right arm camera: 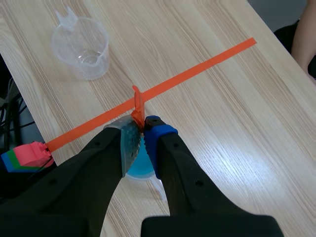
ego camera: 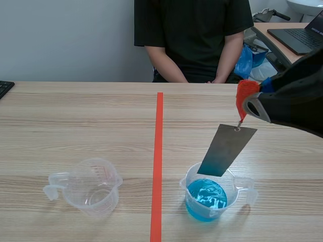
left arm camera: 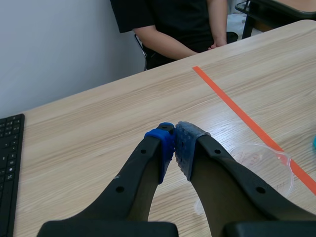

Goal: Do the redox reaction experiment.
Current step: 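Hold the plate still in the solution, then raise the plate and point at it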

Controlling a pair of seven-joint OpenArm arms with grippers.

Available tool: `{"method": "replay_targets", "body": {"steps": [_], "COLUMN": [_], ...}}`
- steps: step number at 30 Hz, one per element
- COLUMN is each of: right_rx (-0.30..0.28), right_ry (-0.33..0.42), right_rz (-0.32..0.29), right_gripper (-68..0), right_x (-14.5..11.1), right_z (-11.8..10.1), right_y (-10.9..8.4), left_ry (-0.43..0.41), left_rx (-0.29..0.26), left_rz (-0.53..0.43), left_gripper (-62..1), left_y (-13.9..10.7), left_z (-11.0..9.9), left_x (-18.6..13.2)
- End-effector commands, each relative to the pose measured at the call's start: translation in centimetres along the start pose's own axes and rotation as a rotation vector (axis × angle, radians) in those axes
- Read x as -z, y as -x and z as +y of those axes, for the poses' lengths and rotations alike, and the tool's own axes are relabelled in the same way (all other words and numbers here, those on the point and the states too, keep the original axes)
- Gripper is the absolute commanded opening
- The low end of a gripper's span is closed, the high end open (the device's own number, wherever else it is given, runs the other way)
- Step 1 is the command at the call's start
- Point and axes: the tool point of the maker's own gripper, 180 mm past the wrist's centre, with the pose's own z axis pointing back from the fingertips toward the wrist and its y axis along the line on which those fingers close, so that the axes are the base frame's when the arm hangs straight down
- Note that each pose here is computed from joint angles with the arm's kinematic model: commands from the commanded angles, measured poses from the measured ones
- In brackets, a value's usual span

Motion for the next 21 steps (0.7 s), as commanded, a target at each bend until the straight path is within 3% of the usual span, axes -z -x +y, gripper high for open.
{"method": "replay_targets", "body": {"steps": [1,7,21], "right_rx": [-0.027,-0.023,0.000], "right_ry": [-0.003,0.024,0.006], "right_rz": [-0.015,-0.006,-0.070], "right_gripper": [-65.8,-65.8,-65.8], "right_x": [-0.3,-0.9,-1.8], "right_z": [0.0,-0.6,-0.6], "right_y": [-0.5,-0.4,-1.5], "left_ry": [0.009,0.009,0.015], "left_rx": [-0.002,0.000,0.006], "left_rz": [-0.031,-0.029,-0.023], "left_gripper": [-56.3,-56.3,-56.3], "left_y": [-0.8,-0.7,-0.7], "left_z": [-0.1,-0.1,-0.2], "left_x": [0.1,0.1,0.2]}}
